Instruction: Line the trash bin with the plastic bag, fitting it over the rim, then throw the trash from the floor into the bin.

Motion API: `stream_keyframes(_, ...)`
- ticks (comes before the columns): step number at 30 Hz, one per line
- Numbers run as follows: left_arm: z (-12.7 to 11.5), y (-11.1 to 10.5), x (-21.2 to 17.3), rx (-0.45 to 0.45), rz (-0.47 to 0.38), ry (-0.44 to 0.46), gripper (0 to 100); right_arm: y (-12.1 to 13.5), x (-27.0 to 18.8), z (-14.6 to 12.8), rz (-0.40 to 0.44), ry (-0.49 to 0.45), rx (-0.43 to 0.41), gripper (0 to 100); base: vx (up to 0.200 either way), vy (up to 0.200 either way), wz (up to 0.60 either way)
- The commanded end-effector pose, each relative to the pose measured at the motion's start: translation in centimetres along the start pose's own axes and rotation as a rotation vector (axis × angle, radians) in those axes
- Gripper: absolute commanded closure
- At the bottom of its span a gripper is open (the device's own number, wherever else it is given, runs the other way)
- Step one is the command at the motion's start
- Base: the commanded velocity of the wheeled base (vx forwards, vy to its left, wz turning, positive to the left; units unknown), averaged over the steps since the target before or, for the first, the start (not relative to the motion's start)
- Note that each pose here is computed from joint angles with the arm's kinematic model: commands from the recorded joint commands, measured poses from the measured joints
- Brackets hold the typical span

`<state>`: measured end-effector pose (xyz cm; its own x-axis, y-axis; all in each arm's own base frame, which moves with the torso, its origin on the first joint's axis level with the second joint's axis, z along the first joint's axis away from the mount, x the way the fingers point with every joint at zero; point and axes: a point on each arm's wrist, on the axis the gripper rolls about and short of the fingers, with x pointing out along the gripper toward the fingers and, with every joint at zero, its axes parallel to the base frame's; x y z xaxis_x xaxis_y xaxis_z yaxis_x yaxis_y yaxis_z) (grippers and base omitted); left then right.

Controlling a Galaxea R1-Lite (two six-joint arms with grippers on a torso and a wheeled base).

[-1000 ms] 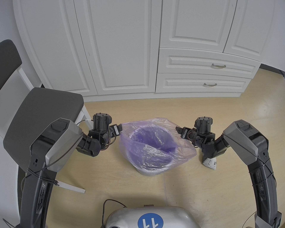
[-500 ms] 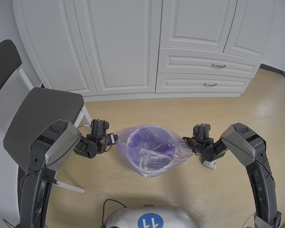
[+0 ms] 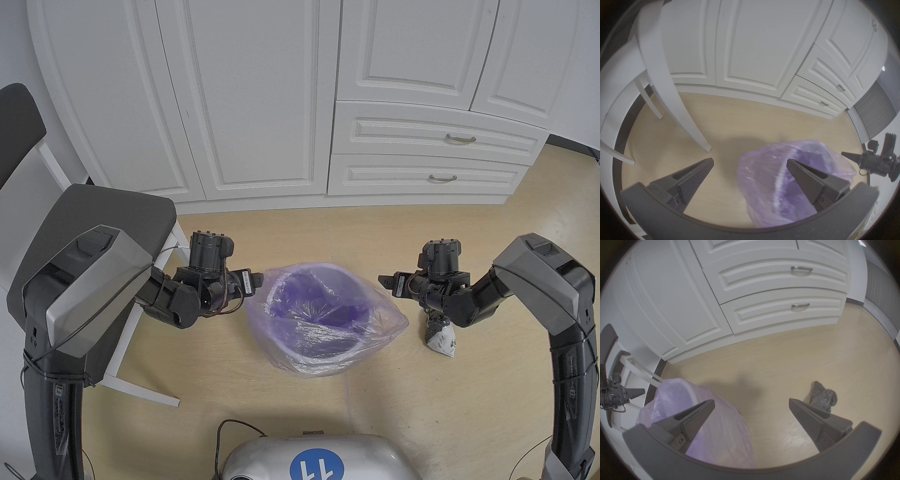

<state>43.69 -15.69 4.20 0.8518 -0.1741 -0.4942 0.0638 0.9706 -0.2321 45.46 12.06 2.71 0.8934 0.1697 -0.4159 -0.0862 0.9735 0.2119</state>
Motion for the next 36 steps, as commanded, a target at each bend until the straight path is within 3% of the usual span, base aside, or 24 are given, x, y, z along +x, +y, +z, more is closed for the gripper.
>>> stream_keyframes(1,-0.2,-3.3,-2.7,0.036,-0.078,0.011,0,1.2,-3.9,3.0,0.030,-0.053,-0.032,0,0.000,0.000,0.00)
stream_keyframes(8,-3.4,-5.0,-1.8,0.091,-0.069,0.117,0,3.7,-5.2,1.4,0.078,-0.005,-0.071,0,0.000,0.000,0.00)
stream_keyframes(14,-3.5,-5.1,-1.3,0.131,0.075,0.207,0,4.5,-5.8,0.0,0.093,0.036,-0.139,0,0.000,0.000,0.00)
stream_keyframes(17,-4.0,-4.8,-1.8,0.155,0.094,0.260,0,4.7,-6.2,-0.3,0.101,0.046,-0.155,0,0.000,0.000,0.00)
stream_keyframes(18,-4.1,-4.6,-2.9,0.200,0.097,0.309,0,5.1,-6.8,-0.7,0.109,0.059,-0.177,0,0.000,0.000,0.00)
stream_keyframes(24,-5.2,-3.7,-5.6,0.308,-0.015,0.442,0,5.9,-7.3,-2.6,0.131,0.112,-0.246,0,0.000,0.000,0.00)
stream_keyframes(26,-5.7,-3.4,-6.6,0.355,-0.093,0.492,0,6.3,-7.2,-3.5,0.141,0.135,-0.261,0,0.000,0.000,0.00)
stream_keyframes(36,-9.0,-2.8,-5.0,0.411,-0.099,0.587,0,6.4,-4.6,-6.4,0.122,0.191,-0.270,0,0.000,0.000,0.00)
